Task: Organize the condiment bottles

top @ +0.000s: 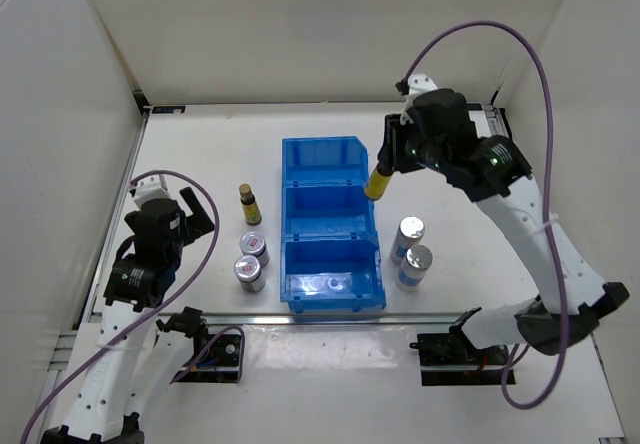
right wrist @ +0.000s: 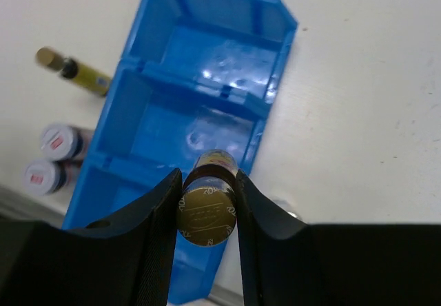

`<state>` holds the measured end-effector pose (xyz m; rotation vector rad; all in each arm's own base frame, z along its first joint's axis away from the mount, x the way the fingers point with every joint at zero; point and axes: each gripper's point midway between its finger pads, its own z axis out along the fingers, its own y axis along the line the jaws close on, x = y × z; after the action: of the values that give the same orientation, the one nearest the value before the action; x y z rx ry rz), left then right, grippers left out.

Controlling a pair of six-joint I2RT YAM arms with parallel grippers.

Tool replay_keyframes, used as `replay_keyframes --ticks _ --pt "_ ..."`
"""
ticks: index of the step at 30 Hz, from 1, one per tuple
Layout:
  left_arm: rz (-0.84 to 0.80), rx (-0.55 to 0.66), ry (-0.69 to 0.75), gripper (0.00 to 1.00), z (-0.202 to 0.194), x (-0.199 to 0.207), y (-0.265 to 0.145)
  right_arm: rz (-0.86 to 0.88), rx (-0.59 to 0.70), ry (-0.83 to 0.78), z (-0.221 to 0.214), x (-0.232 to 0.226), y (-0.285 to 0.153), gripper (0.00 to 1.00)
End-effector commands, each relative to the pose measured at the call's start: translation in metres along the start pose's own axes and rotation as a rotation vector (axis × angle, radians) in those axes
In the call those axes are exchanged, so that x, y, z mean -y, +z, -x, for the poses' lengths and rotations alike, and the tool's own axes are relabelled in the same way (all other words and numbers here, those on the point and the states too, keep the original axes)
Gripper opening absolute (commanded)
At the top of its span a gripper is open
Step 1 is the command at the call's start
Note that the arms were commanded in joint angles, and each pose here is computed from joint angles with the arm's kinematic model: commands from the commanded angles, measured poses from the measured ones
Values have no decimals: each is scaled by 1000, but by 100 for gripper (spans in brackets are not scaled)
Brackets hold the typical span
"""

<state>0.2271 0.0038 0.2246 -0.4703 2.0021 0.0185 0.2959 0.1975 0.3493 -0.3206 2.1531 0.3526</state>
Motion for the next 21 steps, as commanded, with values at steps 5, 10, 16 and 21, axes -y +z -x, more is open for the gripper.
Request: replay_keyframes --ticks 5,10,16,21 --pt "-4 -8 8 100 -2 2 2 183 -34 -88 -51 -45 -50 0" --pt "-5 -27 15 100 -5 4 6 171 -103 -102 -103 -52 -41 0" --pt "-5 -27 15 100 -5 4 6 179 -164 -112 -150 -58 -13 0" --pt "-5 -27 15 100 -5 4 6 153 -154 -87 -165 -57 3 0"
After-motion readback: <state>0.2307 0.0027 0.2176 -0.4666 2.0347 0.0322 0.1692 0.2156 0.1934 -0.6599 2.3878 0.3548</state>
